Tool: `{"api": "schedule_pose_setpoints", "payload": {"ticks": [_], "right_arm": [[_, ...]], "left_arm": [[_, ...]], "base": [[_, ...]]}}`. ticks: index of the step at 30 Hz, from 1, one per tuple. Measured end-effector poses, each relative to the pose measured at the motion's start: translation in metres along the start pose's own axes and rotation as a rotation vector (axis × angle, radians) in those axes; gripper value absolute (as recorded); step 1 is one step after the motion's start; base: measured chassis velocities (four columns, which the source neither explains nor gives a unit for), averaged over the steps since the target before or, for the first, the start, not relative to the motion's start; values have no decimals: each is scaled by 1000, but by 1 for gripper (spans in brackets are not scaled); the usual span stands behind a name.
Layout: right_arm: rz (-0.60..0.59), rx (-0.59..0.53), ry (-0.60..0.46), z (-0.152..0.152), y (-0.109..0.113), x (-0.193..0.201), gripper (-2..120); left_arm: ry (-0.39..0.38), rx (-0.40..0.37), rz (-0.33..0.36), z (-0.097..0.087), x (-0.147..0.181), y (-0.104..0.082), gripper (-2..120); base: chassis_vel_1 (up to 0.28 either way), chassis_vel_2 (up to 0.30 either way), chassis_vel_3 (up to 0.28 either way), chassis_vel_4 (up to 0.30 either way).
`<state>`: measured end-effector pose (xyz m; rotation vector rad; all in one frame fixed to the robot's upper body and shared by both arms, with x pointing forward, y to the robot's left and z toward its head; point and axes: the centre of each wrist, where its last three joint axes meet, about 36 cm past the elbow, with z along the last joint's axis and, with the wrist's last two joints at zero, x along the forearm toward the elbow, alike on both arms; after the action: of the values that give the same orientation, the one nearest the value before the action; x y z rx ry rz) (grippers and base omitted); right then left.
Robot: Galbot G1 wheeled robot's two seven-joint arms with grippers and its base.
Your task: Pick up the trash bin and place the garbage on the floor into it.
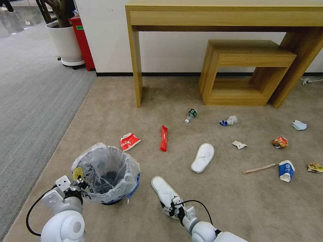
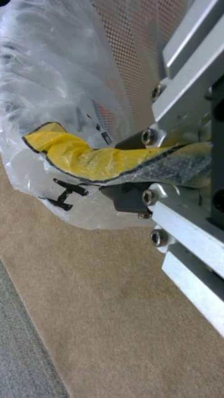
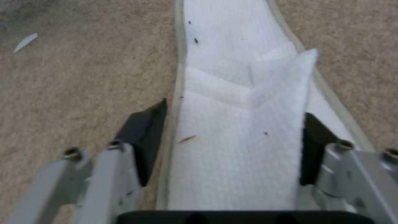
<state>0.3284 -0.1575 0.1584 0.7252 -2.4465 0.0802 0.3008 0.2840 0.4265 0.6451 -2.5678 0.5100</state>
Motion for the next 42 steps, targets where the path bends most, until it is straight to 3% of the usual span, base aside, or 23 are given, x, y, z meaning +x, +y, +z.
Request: {"api": "schedule_pose_setpoints", "payload": {"ticks": [5,7,20,22,25,29,34,36,37,39,42], "right_arm": [[9,4,-4,3,-2,2,44],[16,5,-7,3,-5,4,31],[28,17,-12,4,-14,9,14],[30,15,-29,2,-16,9,4],[32,9,-54,-3,-20,11,0],[19,6,-132,-17,-30,18,0],[-8,19,-301,-59,-50,33,0],[-11,22,-314,-62,-52,34,0],[-47,45,-407,-82,-58,40,0],[-68,58,-459,-94,-60,42,0],[-161,101,-631,-141,-63,47,0]], "left_arm": [[2,1,-1,1,-1,0,3],[3,1,2,1,-1,-1,3],[1,4,3,3,0,-2,3],[0,3,2,2,0,-2,3],[-1,2,1,2,0,-1,3],[2,1,-1,3,-2,-1,3],[8,-2,7,5,-1,-3,3],[8,-3,7,5,-1,-4,3],[11,-6,12,6,-1,-5,3],[13,-8,15,7,0,-6,3],[22,-18,27,10,5,-10,3]], "base": [[0,0,0,0],[0,0,0,0],[0,0,0,0],[0,0,0,0],[0,0,0,0],[0,0,0,0],[0,0,0,0],[0,0,0,0],[0,0,0,0],[0,0,0,0],[0,0,0,0]]}}
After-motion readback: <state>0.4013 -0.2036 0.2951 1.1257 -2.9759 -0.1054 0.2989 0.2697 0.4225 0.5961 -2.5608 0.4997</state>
